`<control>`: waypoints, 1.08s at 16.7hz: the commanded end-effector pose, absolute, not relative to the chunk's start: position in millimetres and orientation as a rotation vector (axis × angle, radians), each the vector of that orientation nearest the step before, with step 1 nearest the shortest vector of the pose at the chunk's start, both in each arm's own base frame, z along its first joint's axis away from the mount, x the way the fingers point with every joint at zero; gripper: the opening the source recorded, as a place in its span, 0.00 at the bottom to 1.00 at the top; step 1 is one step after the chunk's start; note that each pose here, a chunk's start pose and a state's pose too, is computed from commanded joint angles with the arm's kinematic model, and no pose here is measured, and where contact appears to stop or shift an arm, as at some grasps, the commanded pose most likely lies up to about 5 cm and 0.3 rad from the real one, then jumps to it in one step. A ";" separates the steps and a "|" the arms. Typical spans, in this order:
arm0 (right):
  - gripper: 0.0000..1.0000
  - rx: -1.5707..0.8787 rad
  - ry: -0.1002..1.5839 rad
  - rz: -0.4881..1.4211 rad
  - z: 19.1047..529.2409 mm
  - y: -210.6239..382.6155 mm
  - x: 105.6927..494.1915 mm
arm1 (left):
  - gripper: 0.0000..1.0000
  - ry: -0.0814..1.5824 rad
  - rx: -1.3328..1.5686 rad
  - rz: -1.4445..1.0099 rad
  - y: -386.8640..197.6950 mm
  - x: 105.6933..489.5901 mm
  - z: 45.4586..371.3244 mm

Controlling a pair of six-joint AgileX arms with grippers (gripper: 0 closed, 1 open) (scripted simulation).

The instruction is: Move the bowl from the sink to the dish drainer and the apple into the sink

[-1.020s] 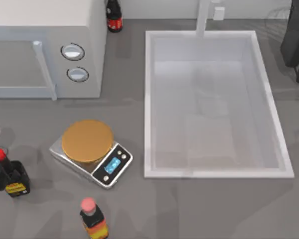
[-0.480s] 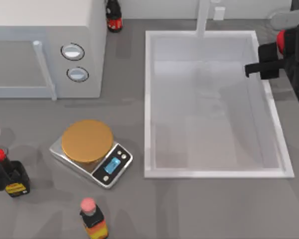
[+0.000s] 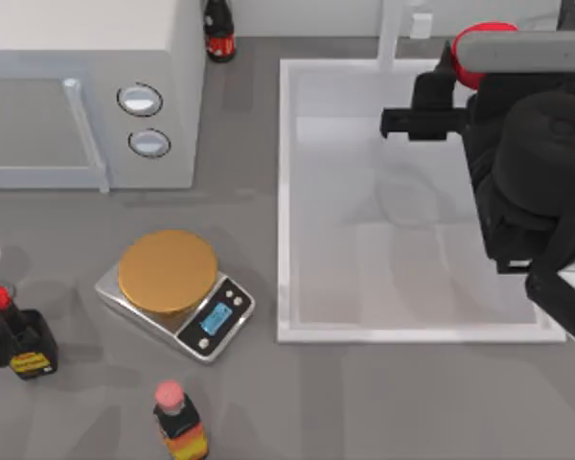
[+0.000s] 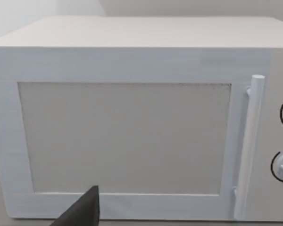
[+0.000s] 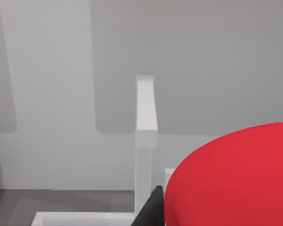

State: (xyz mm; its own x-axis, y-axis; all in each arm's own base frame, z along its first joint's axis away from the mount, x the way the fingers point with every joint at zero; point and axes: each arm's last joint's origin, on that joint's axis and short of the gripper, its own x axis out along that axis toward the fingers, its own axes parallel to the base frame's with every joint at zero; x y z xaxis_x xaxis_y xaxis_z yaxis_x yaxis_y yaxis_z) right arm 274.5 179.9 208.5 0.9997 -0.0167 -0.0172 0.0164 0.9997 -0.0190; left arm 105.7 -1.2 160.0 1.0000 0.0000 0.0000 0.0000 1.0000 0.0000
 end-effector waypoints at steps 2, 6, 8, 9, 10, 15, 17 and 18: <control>0.00 0.000 0.000 -0.010 209.0 183.6 270.3 | 1.00 0.000 0.000 0.000 -1.2 105.7 160.0; 0.00 0.003 -0.002 -0.011 210.3 182.9 271.5 | 1.00 0.000 0.000 0.000 -1.2 105.7 160.0; 0.00 0.001 -0.001 -0.011 206.7 183.8 272.4 | 1.00 0.000 0.000 0.000 -1.2 105.7 160.0; 0.00 -0.001 0.002 -0.011 201.0 185.2 273.7 | 1.00 0.000 0.000 0.000 -1.2 105.7 160.0; 0.00 -0.005 0.005 -0.012 192.6 187.0 275.5 | 1.00 0.000 0.000 0.000 -1.2 105.7 160.0; 0.00 -0.004 0.001 -0.013 128.8 193.7 281.9 | 1.00 0.000 0.000 0.000 -1.2 105.7 160.0; 0.00 0.005 -0.010 -0.012 103.5 192.3 279.9 | 1.00 0.000 0.000 0.000 -1.2 105.7 160.0; 0.00 0.008 -0.013 -0.011 92.1 190.8 278.1 | 1.00 0.000 0.000 0.000 -1.2 105.7 160.0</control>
State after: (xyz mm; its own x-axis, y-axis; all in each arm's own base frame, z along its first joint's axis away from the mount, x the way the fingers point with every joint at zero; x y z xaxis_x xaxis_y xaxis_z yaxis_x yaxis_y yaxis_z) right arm 278.1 190.8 92.1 0.9999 -0.0115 0.0129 0.0114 0.9999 0.0081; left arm 105.7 -1.2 160.0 1.0000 0.0000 0.0000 0.0000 1.0000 0.0000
